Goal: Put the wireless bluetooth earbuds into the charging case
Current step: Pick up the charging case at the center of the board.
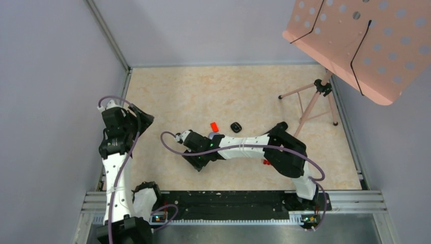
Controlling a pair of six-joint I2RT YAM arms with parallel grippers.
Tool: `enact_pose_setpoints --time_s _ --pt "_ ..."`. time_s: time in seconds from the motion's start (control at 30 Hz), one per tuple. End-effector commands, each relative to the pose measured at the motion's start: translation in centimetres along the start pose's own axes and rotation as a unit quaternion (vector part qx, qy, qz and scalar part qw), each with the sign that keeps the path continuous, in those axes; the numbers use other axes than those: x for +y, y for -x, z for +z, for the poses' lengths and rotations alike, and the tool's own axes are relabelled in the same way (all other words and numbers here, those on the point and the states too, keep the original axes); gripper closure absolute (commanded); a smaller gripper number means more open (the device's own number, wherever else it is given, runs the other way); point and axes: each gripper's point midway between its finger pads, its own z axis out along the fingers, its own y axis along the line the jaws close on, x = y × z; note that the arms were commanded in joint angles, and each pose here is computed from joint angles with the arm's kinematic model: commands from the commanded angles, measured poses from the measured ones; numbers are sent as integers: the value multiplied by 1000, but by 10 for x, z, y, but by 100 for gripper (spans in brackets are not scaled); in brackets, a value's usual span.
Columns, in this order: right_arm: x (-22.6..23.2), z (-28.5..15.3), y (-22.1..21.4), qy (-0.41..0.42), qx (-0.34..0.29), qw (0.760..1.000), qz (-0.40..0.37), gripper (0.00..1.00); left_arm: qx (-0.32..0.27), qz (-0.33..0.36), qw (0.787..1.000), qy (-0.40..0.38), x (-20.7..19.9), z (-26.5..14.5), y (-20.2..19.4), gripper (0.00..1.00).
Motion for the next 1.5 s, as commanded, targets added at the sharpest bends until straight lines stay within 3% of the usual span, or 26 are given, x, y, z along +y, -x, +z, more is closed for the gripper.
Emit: enact_pose_setpoints --time_s 0.0,0.17,0.3,0.4,0.5,0.57,0.63,0.7,0.87,1.07,1.2,1.27,1.3,1.4,1.47 --pt "-9 -4 -14 -25 7 999 -32 46 -9 5 1000 -17 -6 5 7 29" --pt "-11 -5 -20 -14 5 997 -76 65 -7 13 999 -46 -14 10 6 30" --pt "-15 -25 -10 14 -13 994 -105 74 -8 46 992 -114 -34 14 5 33" --pt "-21 -58 8 76 -42 991 -105 85 -31 109 974 -198 -58 14 9 33" --pt "-41 -111 40 125 -91 982 -105 86 -48 223 929 -290 -84 2 4 33" --pt "-61 -147 63 139 -129 975 -116 85 -63 310 876 -363 -105 -16 -3 33" --pt "-73 -185 84 160 -177 960 -145 85 -68 390 805 -441 -127 -41 -16 31" --pt "-76 -220 94 187 -210 940 -193 84 -110 497 703 -496 -149 -63 -25 29" --pt "-79 -263 98 167 -246 909 -292 86 -144 636 505 -566 -201 -93 -54 25" --pt "-107 -273 119 120 -276 892 -339 87 -207 704 351 -582 -243 -90 -68 27" --pt "-111 -272 125 121 -266 884 -364 87 -251 733 242 -584 -246 -83 -91 31" --pt "-112 -271 126 122 -264 885 -362 87 -259 737 203 -590 -245 -85 -100 34" --pt "-112 -272 127 122 -263 886 -361 87 -264 743 174 -590 -242 -85 -106 35" --pt "-112 -272 125 121 -263 887 -360 87 -263 755 123 -588 -234 -80 -122 39" --pt "-111 -272 124 123 -262 887 -360 87 -276 758 104 -582 -234 -77 -128 42"
